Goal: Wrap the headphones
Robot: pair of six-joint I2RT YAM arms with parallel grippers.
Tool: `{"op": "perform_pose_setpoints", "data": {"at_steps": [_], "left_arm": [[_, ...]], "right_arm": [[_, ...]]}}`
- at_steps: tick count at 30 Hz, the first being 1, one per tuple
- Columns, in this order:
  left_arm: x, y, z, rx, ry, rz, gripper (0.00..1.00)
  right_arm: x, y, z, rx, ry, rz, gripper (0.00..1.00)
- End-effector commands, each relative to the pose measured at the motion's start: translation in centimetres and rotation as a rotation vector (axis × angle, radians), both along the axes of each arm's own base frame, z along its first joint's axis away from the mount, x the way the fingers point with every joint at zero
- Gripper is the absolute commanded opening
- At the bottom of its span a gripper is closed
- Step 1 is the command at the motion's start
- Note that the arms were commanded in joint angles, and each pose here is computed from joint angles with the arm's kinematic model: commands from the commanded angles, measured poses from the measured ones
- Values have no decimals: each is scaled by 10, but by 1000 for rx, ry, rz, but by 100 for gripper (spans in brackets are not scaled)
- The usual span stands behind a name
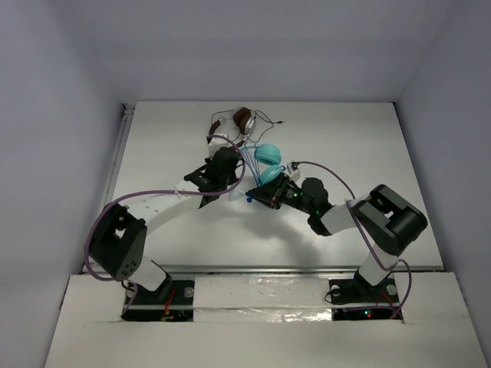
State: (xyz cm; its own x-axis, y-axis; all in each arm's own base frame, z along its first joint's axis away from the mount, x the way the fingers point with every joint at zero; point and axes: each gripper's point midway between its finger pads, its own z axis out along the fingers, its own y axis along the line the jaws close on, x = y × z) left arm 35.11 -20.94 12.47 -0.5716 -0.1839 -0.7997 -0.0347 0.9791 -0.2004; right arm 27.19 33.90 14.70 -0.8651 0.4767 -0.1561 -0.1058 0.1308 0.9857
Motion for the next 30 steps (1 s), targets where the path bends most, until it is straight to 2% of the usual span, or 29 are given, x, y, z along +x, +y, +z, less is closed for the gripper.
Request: {"op": "perform_pose_setpoints", "data": {"at_steps": [1, 3, 9, 11, 21, 27, 28, 30], "left_arm": [[5, -28, 30, -146, -71, -39, 0], [3, -27, 25, -130, -51, -38, 0], [-3, -31, 3, -132, 7, -53, 0], [-4, -31, 0, -133, 14, -53, 0], [-17, -35, -13, -127, 48, -82, 0], [-25, -40, -15, -135, 70, -114, 0], [-25, -42, -16, -140, 76, -124, 0], [-28, -45, -19, -144, 93, -136, 0]], "right_arm": [[3, 3, 35, 114, -60, -65, 29], [7, 0, 26, 87, -30, -112, 34], [10, -7, 29, 90, 9, -186, 37], [10, -8, 29, 94, 15, -192, 40], [23, -15, 25, 94, 62, -279, 43], [30, -12, 11, 18, 69, -321, 44], [32, -12, 9, 5, 71, -327, 47], [33, -12, 8, -15, 65, -329, 48]]}}
